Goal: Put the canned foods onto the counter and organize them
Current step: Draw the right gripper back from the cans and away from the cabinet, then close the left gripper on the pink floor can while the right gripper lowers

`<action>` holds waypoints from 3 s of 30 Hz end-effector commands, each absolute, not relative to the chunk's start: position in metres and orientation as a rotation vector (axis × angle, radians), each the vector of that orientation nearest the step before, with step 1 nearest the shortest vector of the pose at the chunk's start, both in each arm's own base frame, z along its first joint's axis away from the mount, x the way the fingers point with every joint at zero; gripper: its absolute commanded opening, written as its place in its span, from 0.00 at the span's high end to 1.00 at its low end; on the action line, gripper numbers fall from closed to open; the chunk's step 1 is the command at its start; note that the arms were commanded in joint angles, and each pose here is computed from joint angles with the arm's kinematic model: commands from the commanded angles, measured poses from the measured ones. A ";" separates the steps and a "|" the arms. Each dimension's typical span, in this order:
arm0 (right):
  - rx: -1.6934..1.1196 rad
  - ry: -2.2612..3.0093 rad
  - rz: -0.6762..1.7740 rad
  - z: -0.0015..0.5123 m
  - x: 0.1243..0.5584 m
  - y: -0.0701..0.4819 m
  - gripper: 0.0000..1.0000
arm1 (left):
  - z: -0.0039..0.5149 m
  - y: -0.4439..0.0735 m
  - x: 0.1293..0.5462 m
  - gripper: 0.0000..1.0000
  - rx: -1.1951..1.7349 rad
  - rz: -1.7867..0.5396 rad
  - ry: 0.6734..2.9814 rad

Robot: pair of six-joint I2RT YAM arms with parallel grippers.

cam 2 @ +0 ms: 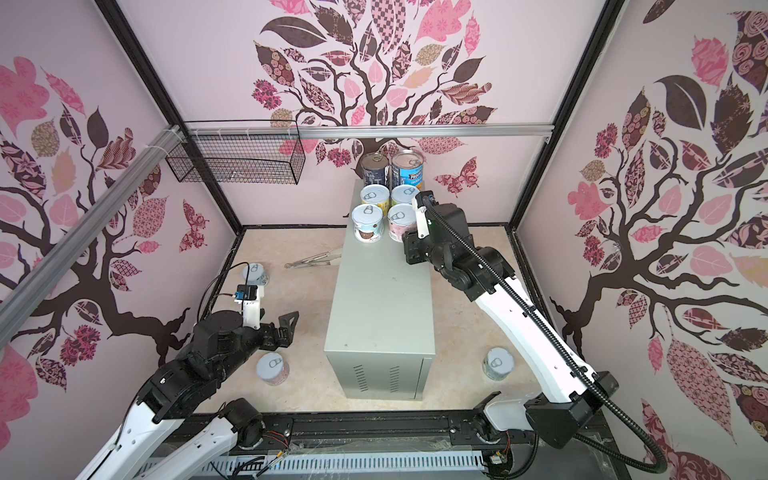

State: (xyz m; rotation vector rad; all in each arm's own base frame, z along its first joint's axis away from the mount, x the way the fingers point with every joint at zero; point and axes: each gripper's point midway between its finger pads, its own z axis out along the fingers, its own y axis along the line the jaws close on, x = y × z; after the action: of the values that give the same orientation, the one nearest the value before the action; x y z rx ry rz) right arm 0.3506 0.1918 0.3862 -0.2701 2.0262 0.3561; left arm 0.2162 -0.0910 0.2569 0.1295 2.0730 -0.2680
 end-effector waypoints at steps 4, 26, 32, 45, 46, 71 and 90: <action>-0.246 1.984 0.351 0.404 0.351 0.187 0.53 | 0.247 -0.084 0.220 0.02 0.085 -0.224 2.090; -0.017 1.954 0.279 0.386 0.264 0.101 0.17 | 0.251 -0.046 0.224 0.02 -0.348 -0.081 2.186; 0.113 1.924 0.282 0.362 0.245 0.077 0.00 | 0.223 -0.030 0.218 0.02 -0.472 0.055 2.268; 0.366 1.946 0.273 0.256 0.239 0.053 0.00 | 0.168 -0.007 0.189 0.02 -0.797 0.178 2.329; 0.380 1.953 0.273 0.247 0.239 0.053 0.00 | 0.162 -0.007 0.188 0.02 -0.809 0.188 2.343; 0.300 2.063 0.363 0.178 0.251 0.085 0.00 | 0.066 -0.011 0.174 0.02 -1.027 0.223 2.408; 0.265 2.083 0.397 0.173 0.253 0.094 0.00 | 0.026 -0.017 0.171 0.05 -0.988 0.322 2.454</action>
State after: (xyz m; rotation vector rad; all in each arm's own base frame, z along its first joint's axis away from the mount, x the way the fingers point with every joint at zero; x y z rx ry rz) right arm 0.2521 0.0927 0.1696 0.2741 2.0944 0.3871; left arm 0.1681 -0.0164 0.0276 -1.0015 2.4882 0.3133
